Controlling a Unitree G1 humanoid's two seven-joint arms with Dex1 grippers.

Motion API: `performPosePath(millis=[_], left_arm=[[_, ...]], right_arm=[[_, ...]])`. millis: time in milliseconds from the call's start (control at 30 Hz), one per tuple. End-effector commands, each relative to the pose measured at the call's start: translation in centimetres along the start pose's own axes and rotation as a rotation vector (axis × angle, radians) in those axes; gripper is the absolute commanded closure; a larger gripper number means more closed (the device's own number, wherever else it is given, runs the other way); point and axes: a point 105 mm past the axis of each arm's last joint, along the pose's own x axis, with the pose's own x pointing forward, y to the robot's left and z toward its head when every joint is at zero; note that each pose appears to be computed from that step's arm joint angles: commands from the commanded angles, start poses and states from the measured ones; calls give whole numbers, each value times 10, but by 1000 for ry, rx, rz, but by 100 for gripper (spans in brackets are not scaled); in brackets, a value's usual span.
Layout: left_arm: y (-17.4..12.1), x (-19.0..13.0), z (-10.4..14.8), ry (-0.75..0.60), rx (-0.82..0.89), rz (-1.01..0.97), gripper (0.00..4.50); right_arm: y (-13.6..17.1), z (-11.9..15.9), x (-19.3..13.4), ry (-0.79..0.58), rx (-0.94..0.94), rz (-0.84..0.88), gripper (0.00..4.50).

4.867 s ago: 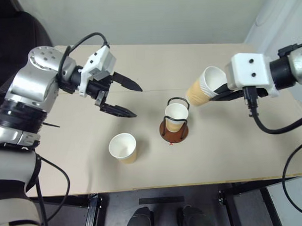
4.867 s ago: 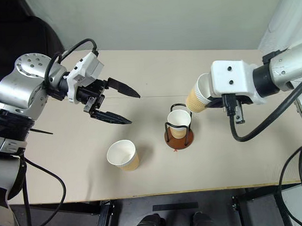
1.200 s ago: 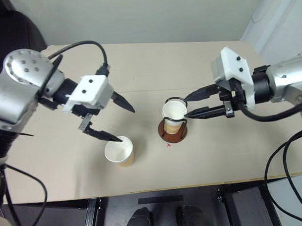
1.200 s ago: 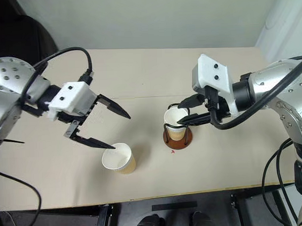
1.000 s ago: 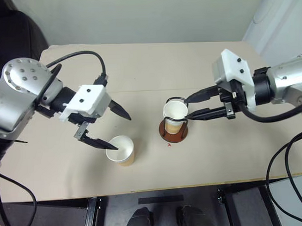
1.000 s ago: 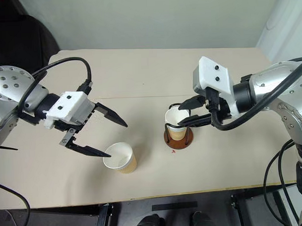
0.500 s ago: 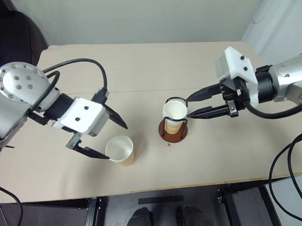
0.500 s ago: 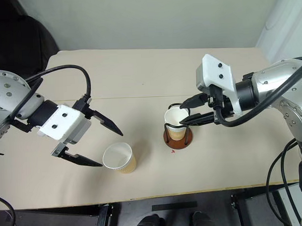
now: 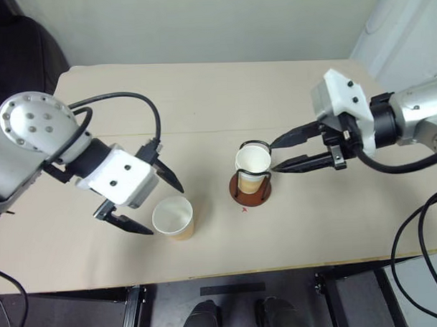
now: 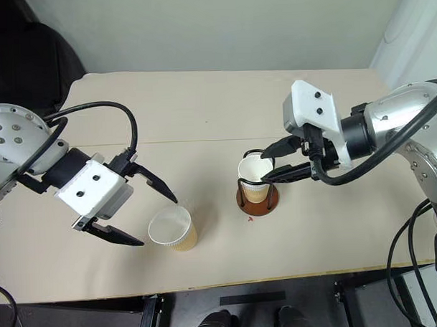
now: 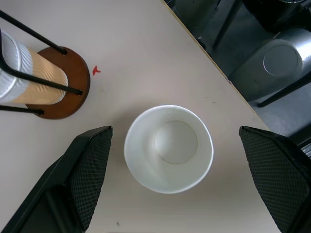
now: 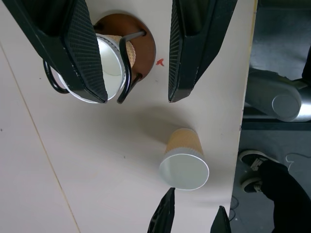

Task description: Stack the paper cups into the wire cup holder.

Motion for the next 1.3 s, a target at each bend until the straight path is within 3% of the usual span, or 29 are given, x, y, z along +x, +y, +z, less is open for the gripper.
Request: performPosePath(millis=[33,600,1300], left_arm=[[2,-4,-1,31,35,-13,0],[-3,6,-3,53,24,-62,0],[-10,16,-25,152,53,-100,0]], right_arm=[[-3,10,-9,2,-48,-29,257],[-8,11,-19,25,-32,-58,257],[-9,8,-18,25,-24,-56,257]])
